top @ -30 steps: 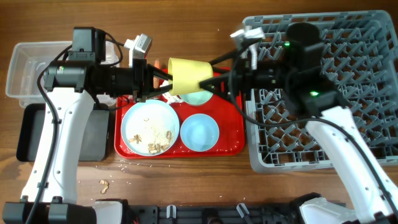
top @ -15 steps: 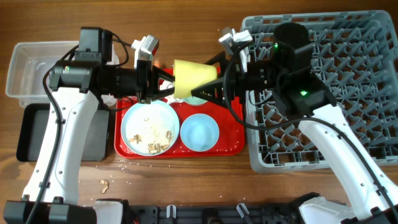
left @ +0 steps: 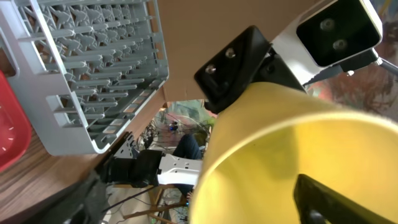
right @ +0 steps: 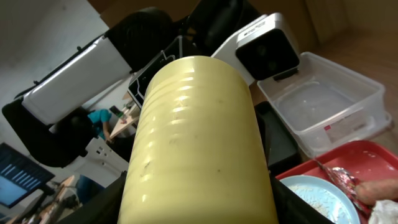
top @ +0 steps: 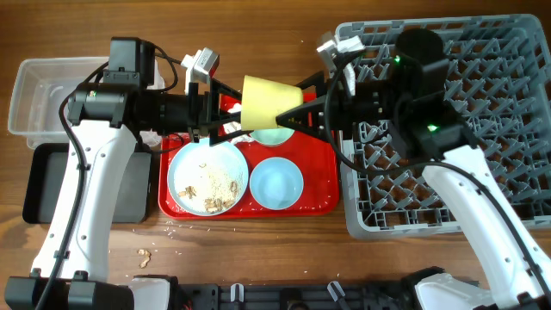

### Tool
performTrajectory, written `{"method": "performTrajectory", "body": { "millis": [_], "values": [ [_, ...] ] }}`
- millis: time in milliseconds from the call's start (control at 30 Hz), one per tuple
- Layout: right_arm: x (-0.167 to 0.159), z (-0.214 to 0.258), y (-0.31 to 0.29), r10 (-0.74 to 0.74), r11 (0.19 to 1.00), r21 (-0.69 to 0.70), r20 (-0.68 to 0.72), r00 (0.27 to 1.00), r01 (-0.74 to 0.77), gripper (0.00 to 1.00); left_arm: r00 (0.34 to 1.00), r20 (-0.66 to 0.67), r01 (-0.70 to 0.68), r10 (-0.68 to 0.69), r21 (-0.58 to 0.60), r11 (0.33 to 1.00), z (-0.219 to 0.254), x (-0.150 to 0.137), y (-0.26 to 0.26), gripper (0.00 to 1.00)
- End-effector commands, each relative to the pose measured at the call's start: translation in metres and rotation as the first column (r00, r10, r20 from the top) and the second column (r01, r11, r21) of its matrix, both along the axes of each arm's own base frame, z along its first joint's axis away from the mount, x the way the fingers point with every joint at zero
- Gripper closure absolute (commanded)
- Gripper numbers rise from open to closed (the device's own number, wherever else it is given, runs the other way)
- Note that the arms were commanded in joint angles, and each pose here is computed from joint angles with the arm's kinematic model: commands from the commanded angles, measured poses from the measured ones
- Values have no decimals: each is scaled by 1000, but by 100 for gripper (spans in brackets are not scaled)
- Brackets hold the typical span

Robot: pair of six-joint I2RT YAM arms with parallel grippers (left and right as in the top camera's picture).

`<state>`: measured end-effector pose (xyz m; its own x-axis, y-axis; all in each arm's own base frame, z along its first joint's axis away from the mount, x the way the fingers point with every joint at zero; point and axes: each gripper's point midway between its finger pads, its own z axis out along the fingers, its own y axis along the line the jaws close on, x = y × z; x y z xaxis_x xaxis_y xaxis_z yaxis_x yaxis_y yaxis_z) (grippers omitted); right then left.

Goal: Sort waste into correct bins and load items into the dishwasher rack
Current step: 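Lower the yellow cup into the dish rack and open the right gripper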

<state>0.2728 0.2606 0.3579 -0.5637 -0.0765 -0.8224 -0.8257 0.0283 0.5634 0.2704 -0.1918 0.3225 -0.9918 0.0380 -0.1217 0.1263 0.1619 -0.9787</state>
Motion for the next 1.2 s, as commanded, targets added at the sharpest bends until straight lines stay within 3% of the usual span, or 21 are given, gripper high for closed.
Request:
{"method": "performTrajectory", "body": {
  "millis": [0,67,133,200,333,400,567,633,767,833,867,1033,1100,1167],
  "values": [
    [14,12,-32,-149,989,-18,34,988,150,59,1000,24,0,1,-22,1000,5,0,2,0],
    [34,-5,-58,-348,932,-115,-7,938,345,60,999,24,-29,29,-8,1000,3,5,9,0],
    [52,-38,-103,-626,746,-313,-27,780,588,58,998,25,-56,56,-2,998,2,10,16,0],
    [47,-68,-144,-792,529,-490,9,611,693,59,997,26,-77,77,-1,997,2,14,22,0],
    [13,-125,-202,-939,200,-758,33,342,620,58,993,31,-114,113,46,992,-6,20,29,0],
    [-1,-150,-224,-964,68,-850,80,255,523,58,993,31,-119,117,58,991,-8,21,30,0],
    [4,-184,-237,-973,-29,-916,117,198,401,57,993,31,-119,118,61,991,-9,21,30,0],
    [13,-203,-229,-974,-2,-938,80,211,347,57,993,31,-119,118,61,991,-9,21,30,0],
    [15,-241,-202,-954,132,-972,-71,291,195,52,993,31,-120,118,61,991,-9,21,30,0],
    [14,-251,-199,-951,139,-978,-88,295,157,31,992,33,-124,122,72,990,-11,22,30,0],
    [17,-251,-199,-953,141,-975,-88,291,169,26,991,35,-130,127,88,988,-13,23,31,0],
    [43,-185,-194,-933,188,-886,-26,360,424,22,983,72,-181,169,202,963,-29,30,38,0],
    [46,-157,-193,-925,202,-838,7,380,507,23,981,83,-188,174,213,959,-29,30,39,0],
    [43,-144,-194,-924,206,-815,19,382,541,31,981,88,-189,174,212,959,-28,30,39,0]
  ]
}}
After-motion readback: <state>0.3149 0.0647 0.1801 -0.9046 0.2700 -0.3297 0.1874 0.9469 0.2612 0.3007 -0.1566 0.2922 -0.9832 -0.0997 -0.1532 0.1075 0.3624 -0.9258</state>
